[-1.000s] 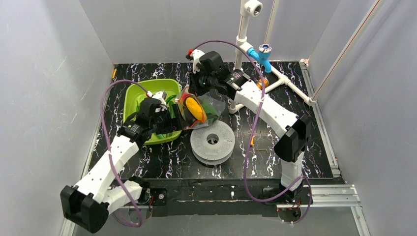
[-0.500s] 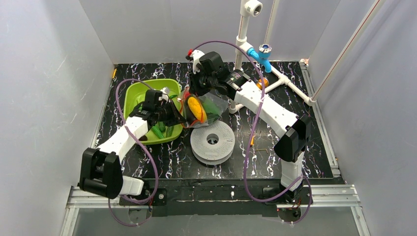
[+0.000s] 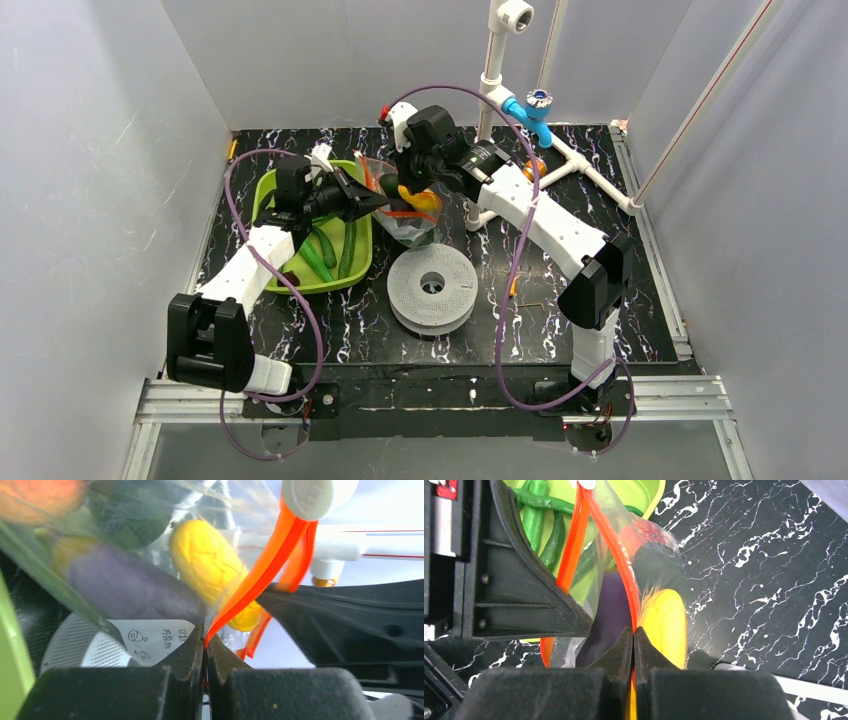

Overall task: Place the food in the zip-top bag and seal the zipper
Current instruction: Adjust the zipper food storage bag at the center of the board.

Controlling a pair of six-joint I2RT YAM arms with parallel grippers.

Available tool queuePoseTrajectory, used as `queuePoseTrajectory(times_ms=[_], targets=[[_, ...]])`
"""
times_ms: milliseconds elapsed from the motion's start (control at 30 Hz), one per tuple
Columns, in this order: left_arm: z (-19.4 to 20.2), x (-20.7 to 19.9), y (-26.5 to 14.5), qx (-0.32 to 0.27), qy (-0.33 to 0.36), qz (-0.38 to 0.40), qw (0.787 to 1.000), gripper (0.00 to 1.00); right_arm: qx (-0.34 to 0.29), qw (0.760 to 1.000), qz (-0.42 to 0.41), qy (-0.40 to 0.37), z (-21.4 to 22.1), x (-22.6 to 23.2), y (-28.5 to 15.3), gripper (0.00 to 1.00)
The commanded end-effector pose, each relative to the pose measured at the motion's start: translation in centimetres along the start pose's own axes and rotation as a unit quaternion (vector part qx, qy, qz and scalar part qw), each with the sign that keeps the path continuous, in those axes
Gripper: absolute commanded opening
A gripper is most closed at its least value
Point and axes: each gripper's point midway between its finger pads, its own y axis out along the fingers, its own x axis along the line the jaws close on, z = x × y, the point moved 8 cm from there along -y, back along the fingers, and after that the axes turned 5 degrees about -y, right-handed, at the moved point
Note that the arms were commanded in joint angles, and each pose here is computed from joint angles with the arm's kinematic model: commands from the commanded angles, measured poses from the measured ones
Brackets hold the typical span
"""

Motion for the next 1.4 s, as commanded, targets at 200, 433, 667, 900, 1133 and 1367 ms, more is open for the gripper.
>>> queuePoseTrajectory(times_ms=[200, 433, 667, 900, 1133, 1367], targets=[[-0.8, -0.7, 0.8, 0.0, -0.067, 0.008, 0.998, 0.0, -0.03, 0.999, -0.022, -0.024, -0.7, 0.4, -2.3, 0.18], [-0.3, -0.6, 0.4, -0.001, -0.077, 0.012, 0.997, 0.0, -0.048, 0.998, -0.02, -0.031, -1.3, 0.3, -3.5, 0.41], [-0.1, -1.0, -0.1, 0.004, -0.073, 0.013, 0.997, 0.0, -0.069, 0.995, -0.05, -0.052, -1.4, 0.8, -4.2, 0.71], [0.1, -0.7, -0.1, 0.012, -0.074, 0.007, 0.997, 0.0, -0.083, 0.995, -0.028, -0.052, -1.0, 0.4, -4.9, 0.82], [0.5, -0.2, -0.3, 0.015, -0.073, -0.005, 0.997, 0.0, -0.072, 0.994, 0.072, 0.034, 1.2, -1.0, -6.3, 0.83], [0.5, -0.3, -0.3, 0.015, -0.079, -0.001, 0.997, 0.0, -0.071, 0.994, 0.054, 0.057, 5.3, 3.4, -7.8, 0.81]])
